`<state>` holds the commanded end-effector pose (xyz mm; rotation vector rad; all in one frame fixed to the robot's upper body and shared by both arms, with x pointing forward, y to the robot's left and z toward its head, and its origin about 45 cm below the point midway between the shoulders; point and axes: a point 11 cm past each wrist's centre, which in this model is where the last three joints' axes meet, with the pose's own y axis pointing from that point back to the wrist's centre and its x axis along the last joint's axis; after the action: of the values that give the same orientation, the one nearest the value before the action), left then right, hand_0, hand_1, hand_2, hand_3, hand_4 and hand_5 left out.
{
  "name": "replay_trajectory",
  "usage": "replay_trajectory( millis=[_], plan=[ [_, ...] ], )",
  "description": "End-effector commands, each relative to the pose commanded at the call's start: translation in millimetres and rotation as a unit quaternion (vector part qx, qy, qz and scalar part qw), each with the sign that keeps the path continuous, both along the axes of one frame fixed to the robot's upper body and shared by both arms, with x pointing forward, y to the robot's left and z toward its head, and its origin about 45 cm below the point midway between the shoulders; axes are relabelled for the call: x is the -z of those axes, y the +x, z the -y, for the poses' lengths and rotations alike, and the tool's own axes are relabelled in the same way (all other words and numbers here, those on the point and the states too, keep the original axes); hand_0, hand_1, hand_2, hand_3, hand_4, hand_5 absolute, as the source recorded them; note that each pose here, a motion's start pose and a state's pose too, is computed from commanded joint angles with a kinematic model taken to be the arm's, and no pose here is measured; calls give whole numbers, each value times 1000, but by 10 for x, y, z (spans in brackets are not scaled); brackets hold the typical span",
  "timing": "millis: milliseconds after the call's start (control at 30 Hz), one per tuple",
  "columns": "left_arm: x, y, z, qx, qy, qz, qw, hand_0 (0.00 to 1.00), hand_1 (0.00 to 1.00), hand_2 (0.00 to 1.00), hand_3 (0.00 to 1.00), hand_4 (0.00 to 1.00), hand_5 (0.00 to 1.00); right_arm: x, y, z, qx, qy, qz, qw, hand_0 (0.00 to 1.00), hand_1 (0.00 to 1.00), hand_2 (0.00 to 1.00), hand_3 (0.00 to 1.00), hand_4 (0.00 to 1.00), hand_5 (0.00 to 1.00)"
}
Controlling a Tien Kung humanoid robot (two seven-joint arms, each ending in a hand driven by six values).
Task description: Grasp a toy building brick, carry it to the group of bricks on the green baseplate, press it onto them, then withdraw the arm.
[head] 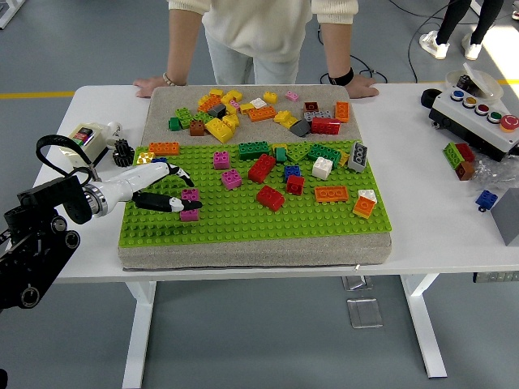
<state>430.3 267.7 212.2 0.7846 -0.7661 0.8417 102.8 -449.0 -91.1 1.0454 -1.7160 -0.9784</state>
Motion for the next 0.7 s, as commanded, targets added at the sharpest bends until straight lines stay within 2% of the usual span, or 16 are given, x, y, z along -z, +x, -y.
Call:
replay_trajectory(
  millis=[33,100,200,233,400,433,600,633,700],
  plan=[
    [-46,10,12,0,-7,8,1000,983,860,824,653,998,726,0,1,0,0,0,0,1000,754,674,724,653,911,492],
    [-128,31,36,1,-16,21,1000,983,860,824,653,998,726,0,2,-1,0,0,0,1000,754,674,724,653,911,492],
    [-173,55,67,1,-22,30,999,983,860,824,653,998,726,-2,10,-2,0,0,1,1000,754,674,724,653,911,492],
    [-175,60,84,2,-23,31,999,962,835,794,662,998,625,-2,12,-2,0,0,1,1000,753,674,724,653,911,493],
    [-172,87,206,10,-26,40,999,962,835,794,662,998,625,0,10,-5,0,0,1,1000,753,674,724,653,911,493],
    [-170,105,245,12,-24,47,999,846,768,744,684,998,395,-2,13,-4,1,0,1,1000,754,674,724,653,911,493],
    [-164,158,349,17,-17,63,998,846,768,744,684,998,395,-3,23,-6,1,0,1,1000,754,674,724,653,911,493],
    [-160,175,374,18,-17,66,998,754,706,684,721,998,201,-3,26,-7,1,0,1,1000,754,674,724,654,911,492],
    [-148,207,413,20,-15,66,998,754,706,684,721,998,201,-3,29,-10,1,0,1,1000,754,674,724,654,911,492]
  ],
)
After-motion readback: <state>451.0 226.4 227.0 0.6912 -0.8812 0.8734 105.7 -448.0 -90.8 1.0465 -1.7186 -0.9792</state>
